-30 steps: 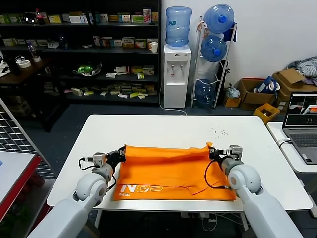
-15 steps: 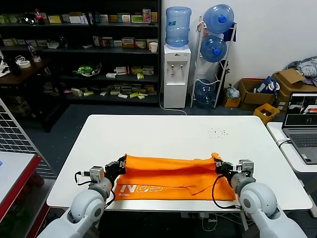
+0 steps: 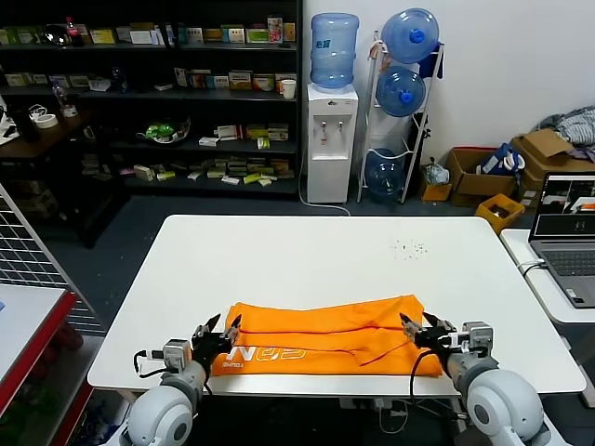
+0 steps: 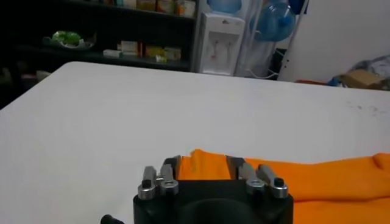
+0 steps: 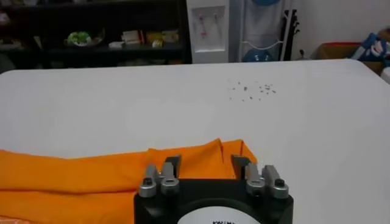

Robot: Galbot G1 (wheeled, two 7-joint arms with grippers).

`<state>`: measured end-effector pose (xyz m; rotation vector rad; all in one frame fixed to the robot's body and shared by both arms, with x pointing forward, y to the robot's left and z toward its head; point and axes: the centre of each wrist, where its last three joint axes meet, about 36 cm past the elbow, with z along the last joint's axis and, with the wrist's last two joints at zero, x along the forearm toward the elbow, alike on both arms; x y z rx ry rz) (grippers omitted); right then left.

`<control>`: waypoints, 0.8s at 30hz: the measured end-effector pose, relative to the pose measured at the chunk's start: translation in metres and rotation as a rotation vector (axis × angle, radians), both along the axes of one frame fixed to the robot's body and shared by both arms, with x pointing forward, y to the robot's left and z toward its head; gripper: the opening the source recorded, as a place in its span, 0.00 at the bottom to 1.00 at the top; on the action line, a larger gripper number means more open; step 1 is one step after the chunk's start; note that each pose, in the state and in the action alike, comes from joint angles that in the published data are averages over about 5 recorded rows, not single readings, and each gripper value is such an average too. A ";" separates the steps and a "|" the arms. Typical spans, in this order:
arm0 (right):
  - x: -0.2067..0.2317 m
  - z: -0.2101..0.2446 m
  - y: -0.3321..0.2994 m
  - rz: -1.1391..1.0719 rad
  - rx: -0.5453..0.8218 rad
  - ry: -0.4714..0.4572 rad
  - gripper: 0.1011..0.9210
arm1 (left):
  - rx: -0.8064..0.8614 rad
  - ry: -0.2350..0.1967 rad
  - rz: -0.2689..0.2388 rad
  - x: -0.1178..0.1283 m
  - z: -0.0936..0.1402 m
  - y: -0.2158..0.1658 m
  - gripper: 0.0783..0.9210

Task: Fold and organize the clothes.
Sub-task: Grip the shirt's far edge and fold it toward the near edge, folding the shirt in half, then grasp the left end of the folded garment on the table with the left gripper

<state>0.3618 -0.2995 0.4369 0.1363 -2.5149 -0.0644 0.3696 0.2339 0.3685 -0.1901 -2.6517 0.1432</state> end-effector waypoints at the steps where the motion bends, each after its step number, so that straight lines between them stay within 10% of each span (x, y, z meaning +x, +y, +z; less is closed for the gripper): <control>1: -0.001 0.000 0.000 -0.001 0.001 0.001 0.78 | -0.002 -0.001 0.004 0.000 -0.002 0.000 0.73; 17: -0.010 -0.005 0.002 -0.013 0.012 0.013 0.88 | -0.030 0.013 0.056 0.002 -0.041 0.001 0.88; 24: -0.010 -0.006 0.001 -0.017 0.013 0.017 0.88 | -0.030 0.011 0.058 0.001 -0.050 -0.001 0.72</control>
